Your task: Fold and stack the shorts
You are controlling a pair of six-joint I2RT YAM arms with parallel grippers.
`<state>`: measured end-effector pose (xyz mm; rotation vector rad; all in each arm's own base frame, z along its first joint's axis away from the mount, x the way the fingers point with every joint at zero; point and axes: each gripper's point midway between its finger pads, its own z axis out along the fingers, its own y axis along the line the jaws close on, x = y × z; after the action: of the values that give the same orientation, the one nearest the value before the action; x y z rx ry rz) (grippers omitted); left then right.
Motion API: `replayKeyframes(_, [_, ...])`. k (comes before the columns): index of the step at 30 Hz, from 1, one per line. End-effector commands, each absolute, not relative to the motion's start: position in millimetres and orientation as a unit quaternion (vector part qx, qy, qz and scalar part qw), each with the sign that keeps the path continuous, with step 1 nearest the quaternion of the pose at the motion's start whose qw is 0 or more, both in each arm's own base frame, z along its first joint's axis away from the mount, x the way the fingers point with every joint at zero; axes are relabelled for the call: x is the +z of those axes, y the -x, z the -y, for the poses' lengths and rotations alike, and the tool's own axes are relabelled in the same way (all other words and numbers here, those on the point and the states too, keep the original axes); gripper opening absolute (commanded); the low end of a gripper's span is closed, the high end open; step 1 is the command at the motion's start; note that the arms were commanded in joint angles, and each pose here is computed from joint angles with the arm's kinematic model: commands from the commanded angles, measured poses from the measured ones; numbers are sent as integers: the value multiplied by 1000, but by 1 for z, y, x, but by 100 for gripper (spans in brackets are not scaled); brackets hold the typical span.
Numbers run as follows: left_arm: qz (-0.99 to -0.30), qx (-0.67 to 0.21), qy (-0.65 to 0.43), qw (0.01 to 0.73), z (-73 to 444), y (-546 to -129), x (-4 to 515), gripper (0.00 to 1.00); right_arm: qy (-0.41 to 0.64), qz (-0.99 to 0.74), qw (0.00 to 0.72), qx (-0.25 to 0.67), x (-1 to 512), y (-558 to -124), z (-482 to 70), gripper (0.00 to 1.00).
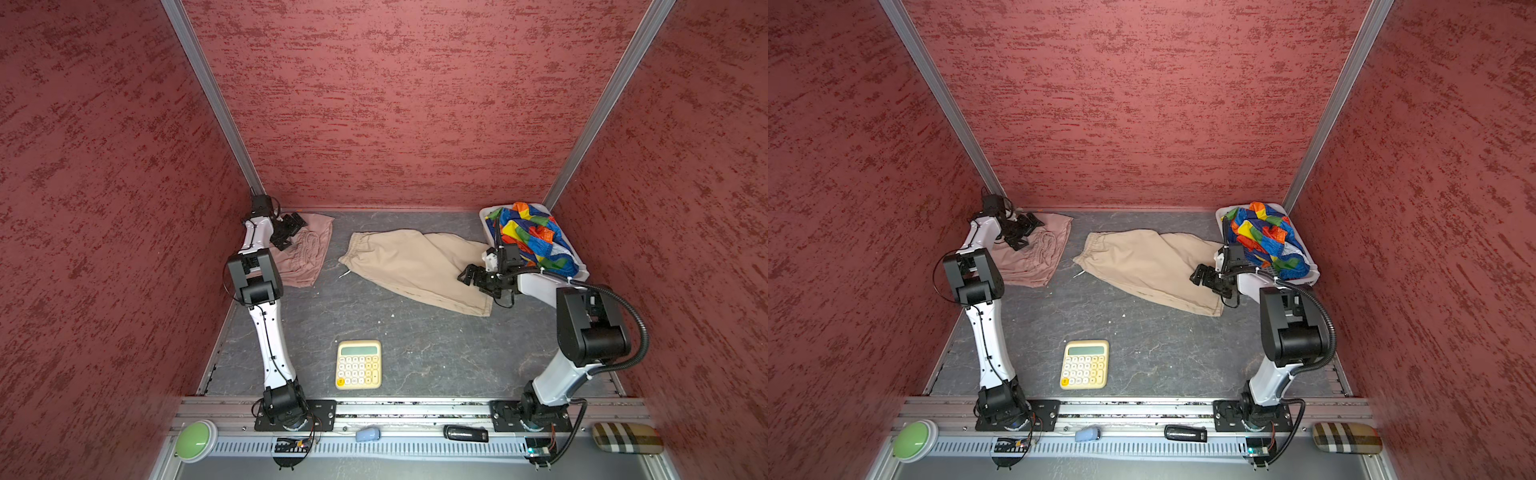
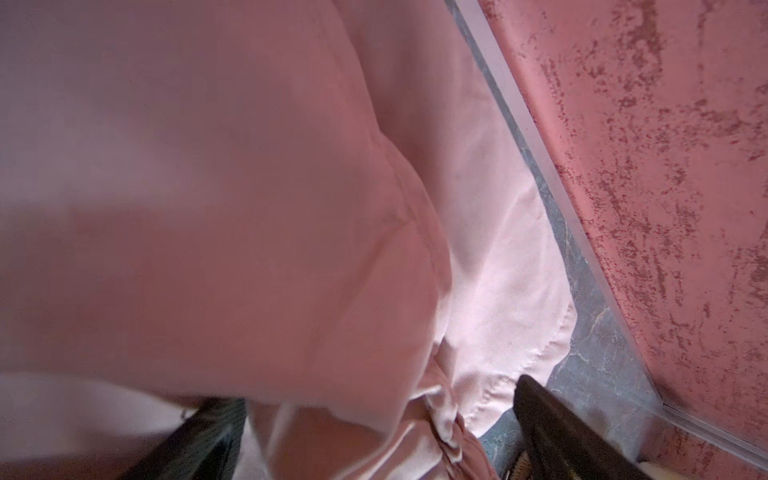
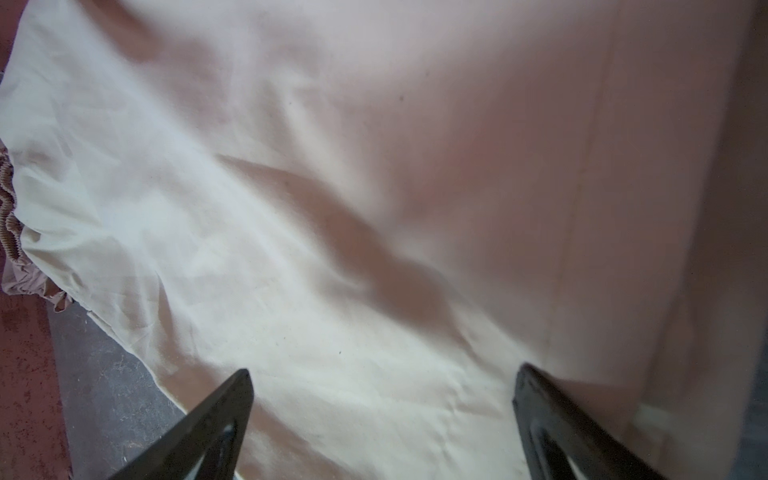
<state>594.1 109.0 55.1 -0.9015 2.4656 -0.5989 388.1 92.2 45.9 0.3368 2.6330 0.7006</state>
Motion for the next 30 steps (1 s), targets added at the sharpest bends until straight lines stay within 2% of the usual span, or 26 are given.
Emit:
replayKeyframes(1, [-918,-167,239,270,-68,-591,113,99,-117,-946,197,230,60,-383,-87,99])
replayKeyframes(5, [-907,-46,111,404,-27,-588,189,99,-105,-943,219,225,86,-389,-87,99])
replayKeyframes(7, [-898,-8,103,428,-16,-577,189,99,-103,-943,224,224,93,-390,-86,99])
replayKeyframes(8, [-899,-21,85,430,-5,-572,184,99,-103,-943,224,226,94,-390,-86,99])
replayKeyframes(12, [-925,-140,38,351,45,-564,153,99,-104,-940,221,238,93,-385,-90,99])
replayKeyframes(20, [-955,-185,-10,232,81,-563,88,99,-103,-940,216,241,86,-372,-91,99])
replayKeyframes(24, [-954,-211,-32,208,104,-556,75,99,-106,-940,214,246,82,-371,-92,99])
replayKeyframes(30, [-943,-248,-48,216,127,-544,82,99,-107,-940,206,250,75,-372,-94,99])
